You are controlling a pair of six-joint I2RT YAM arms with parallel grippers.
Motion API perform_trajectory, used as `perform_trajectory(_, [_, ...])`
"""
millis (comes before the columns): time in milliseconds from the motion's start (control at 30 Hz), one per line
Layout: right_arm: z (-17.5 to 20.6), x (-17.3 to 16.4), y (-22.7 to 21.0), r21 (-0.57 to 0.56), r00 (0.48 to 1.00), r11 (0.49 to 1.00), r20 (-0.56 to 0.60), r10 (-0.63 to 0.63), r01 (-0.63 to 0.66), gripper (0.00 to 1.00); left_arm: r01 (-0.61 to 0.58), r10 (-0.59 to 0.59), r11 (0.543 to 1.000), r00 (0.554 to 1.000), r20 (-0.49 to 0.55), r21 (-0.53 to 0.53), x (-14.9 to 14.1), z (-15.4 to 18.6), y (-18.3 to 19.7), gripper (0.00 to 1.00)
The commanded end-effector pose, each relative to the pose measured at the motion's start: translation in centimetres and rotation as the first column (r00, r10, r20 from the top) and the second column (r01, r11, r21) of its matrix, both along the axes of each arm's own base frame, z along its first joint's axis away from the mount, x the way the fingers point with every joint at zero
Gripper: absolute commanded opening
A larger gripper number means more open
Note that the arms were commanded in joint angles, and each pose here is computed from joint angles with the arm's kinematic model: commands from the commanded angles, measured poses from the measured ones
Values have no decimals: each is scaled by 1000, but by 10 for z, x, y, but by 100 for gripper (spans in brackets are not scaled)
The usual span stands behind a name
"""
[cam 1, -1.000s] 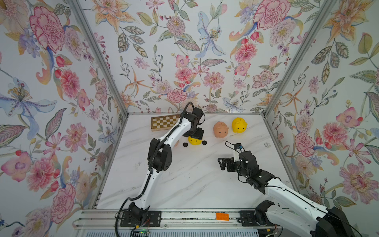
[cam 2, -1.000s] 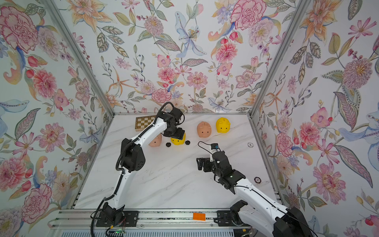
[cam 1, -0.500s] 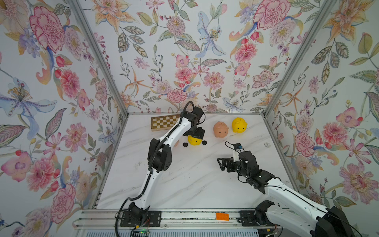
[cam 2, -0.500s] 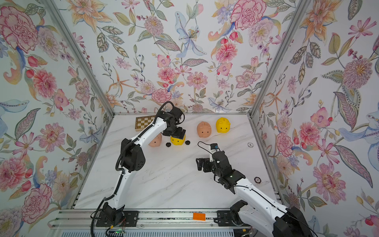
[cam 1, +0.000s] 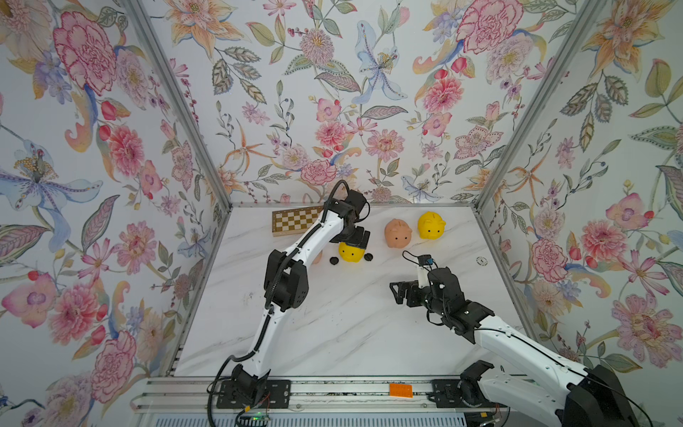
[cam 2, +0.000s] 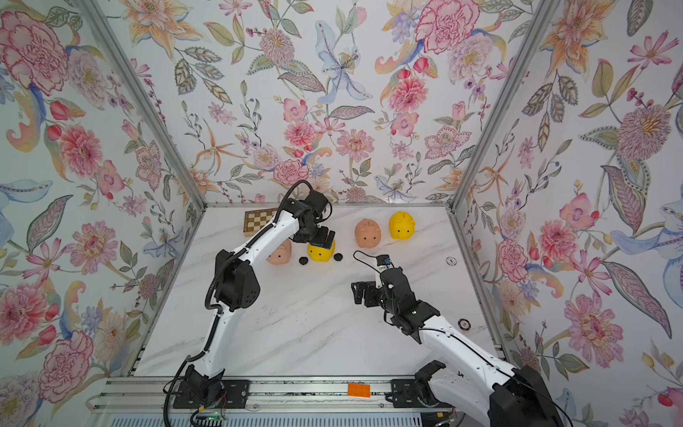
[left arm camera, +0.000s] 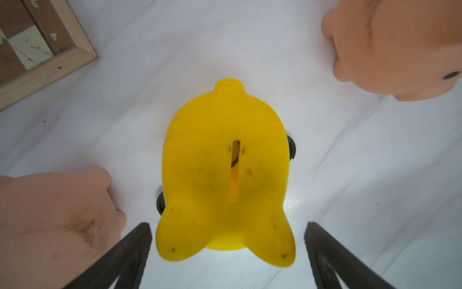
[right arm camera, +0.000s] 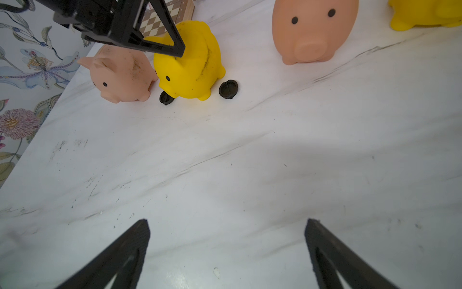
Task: Open piggy banks
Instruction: Place the piggy bank at the center of the board, then pick up the piggy bank from the center of the board.
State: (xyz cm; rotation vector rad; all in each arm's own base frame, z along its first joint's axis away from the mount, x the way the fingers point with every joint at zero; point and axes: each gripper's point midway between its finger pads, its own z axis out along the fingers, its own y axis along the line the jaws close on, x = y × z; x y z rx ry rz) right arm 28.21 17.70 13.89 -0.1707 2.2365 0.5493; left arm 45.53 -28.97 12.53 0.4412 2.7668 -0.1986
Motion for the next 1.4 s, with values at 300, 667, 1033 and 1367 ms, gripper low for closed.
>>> perform_trajectory(300, [31, 73, -27, -110, 991, 985, -4, -134, 133, 99, -31, 69, 989, 963, 259, -147, -27, 100, 44, 99])
perform_trajectory(667, [51, 152, -35, -119, 991, 984, -30, -133, 129, 96, 152, 27, 900, 916, 400, -408, -117, 120, 53, 99])
perform_trajectory(1033, [28, 218, -32, -208, 992, 977, -100, -75, 52, 94, 291, -108, 863, 905, 411, -413, -189, 107, 68, 99])
perform_trajectory(1367, [-9, 242, -23, -214, 987, 977, -156, -43, 9, 98, 440, -144, 759, 832, 536, -479, -217, 149, 55, 99])
